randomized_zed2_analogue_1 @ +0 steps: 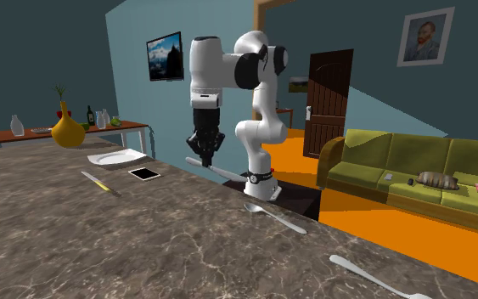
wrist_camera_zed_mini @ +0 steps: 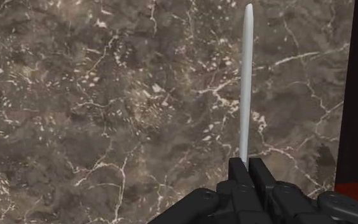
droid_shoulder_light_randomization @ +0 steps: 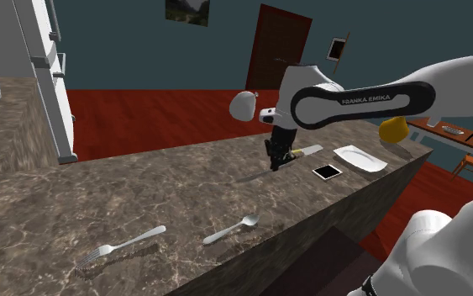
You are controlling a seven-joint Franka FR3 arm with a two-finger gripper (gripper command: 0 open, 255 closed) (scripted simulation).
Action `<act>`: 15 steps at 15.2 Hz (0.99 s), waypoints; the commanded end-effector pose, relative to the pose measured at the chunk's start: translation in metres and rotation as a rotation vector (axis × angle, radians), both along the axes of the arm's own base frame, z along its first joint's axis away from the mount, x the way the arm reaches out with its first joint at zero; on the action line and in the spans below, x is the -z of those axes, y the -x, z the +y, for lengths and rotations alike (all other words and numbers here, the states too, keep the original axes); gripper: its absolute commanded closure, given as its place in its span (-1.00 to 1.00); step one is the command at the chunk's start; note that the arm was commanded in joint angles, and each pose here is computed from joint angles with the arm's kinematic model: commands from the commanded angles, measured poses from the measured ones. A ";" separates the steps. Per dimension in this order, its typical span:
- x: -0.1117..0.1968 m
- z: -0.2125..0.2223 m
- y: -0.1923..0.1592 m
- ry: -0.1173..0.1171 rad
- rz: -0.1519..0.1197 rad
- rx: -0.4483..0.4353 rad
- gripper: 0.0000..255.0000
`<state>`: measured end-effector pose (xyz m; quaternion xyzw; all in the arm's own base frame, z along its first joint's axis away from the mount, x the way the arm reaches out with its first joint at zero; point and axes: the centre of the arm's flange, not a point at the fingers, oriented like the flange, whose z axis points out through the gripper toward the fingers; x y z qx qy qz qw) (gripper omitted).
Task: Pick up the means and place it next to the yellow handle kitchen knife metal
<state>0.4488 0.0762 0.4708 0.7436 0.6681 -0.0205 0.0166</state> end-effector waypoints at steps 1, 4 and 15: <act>-0.003 -0.027 0.005 -0.001 0.000 -0.001 1.00; -0.003 -0.067 0.010 -0.001 0.000 -0.001 1.00; -0.003 -0.211 0.026 -0.001 0.000 -0.001 1.00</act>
